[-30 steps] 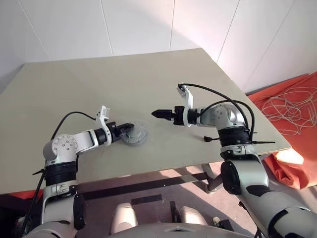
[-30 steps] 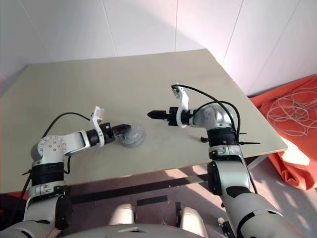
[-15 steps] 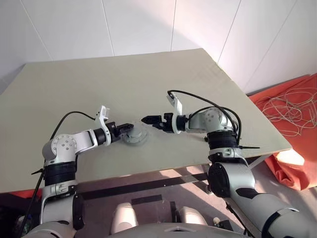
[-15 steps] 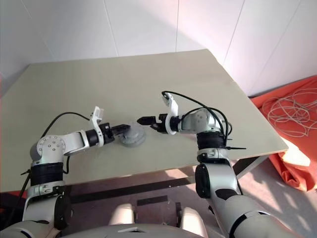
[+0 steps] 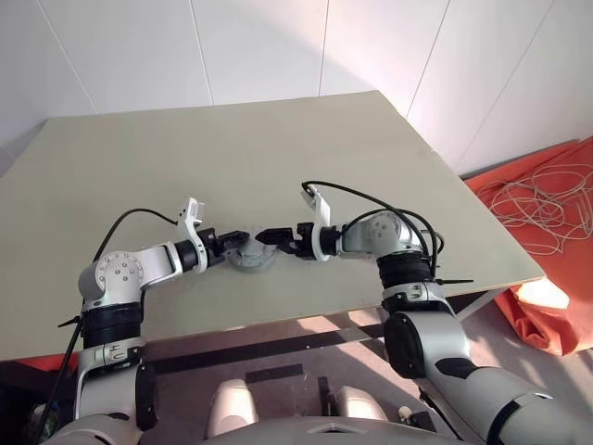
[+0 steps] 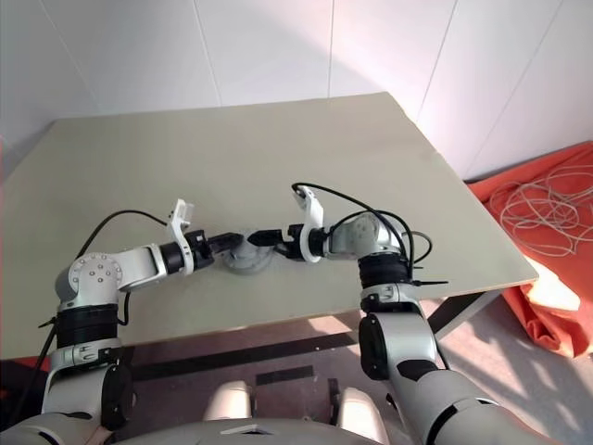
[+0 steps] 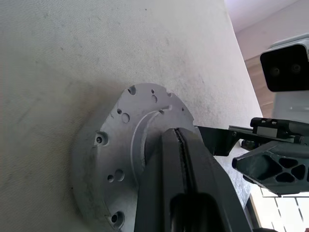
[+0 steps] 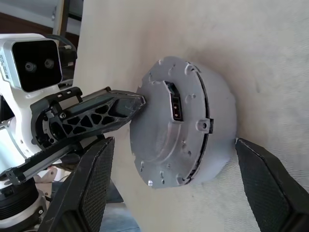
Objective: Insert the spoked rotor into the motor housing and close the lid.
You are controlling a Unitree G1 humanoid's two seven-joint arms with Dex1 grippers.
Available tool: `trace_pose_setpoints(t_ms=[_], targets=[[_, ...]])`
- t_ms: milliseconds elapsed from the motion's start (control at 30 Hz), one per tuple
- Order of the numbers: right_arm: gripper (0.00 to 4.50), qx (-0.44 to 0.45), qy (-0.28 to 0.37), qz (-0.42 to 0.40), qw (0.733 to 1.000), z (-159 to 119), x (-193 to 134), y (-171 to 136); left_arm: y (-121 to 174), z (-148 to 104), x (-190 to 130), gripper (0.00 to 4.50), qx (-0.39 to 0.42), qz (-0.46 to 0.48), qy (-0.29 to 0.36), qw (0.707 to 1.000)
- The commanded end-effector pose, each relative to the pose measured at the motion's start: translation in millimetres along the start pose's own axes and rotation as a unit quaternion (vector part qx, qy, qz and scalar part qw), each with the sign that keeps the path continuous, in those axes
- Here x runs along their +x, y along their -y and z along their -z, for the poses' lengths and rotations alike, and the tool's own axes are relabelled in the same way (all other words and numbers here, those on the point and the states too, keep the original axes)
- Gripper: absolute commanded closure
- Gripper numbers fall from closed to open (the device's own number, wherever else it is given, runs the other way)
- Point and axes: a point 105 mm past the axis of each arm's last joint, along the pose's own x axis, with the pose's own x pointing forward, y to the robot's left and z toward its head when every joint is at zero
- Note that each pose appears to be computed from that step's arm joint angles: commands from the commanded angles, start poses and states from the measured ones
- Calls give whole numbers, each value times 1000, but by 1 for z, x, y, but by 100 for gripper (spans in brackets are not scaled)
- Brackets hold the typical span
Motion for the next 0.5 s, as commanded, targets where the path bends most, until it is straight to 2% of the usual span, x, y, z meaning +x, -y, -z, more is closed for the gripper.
trace_pose_setpoints(t_ms=[33,300,500], targets=[[1,5,10,-37,999,-5,6,-17,-15,6,-5,450,-4,-40,-12,999],[1,30,20,-97,995,-10,20,-45,-16,4,-6,450,-3,-43,-7,999],[1,31,24,-102,994,-14,25,-51,-17,3,-6,450,-2,-46,-4,999]])
